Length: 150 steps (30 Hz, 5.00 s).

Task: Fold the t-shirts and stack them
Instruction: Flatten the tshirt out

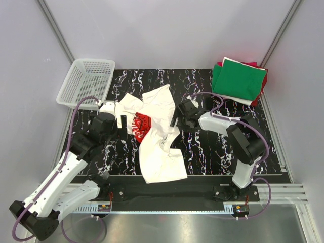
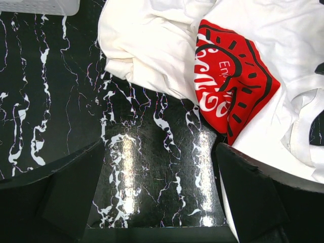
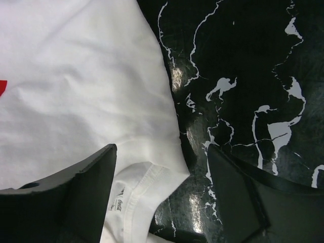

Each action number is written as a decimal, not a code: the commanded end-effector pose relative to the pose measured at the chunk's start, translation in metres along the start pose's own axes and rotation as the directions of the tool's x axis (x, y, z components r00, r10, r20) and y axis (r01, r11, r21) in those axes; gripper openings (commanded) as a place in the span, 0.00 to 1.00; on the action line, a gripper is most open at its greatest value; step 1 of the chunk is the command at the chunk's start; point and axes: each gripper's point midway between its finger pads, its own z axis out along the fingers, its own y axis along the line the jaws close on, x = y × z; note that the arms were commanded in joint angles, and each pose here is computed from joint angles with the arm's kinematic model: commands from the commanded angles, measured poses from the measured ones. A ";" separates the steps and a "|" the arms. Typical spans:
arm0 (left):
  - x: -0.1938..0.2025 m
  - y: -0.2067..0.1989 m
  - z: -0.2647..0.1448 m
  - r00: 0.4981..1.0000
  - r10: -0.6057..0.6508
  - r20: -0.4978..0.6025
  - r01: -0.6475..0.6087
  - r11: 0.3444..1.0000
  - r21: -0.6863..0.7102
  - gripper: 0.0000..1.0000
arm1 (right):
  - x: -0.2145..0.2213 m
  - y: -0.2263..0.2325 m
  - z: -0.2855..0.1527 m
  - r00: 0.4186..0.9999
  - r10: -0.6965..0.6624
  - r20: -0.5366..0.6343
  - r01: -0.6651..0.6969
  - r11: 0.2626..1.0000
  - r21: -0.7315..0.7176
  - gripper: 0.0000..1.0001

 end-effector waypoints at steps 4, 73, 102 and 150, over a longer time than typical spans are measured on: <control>-0.013 0.000 0.001 0.999 -0.011 0.052 0.012 1.000 -0.012 0.99 | 0.012 0.011 0.010 0.998 0.012 -0.066 -0.015 0.999 -0.037 0.63; 0.057 -0.045 0.208 0.928 -0.251 -0.274 0.233 0.968 -0.096 0.34 | 0.007 -0.115 -0.058 0.981 -0.070 -0.180 0.077 0.996 0.034 0.44; -0.119 0.047 0.076 0.945 -0.256 -0.204 0.226 0.961 -0.158 0.59 | -0.120 -0.118 -0.205 0.990 0.078 0.115 -0.085 0.994 0.062 0.49; 0.143 0.034 0.115 0.734 -0.628 -0.259 0.546 0.772 -0.325 0.32 | -0.002 -0.138 -0.160 0.971 0.238 -0.018 -0.239 0.970 -0.051 1.00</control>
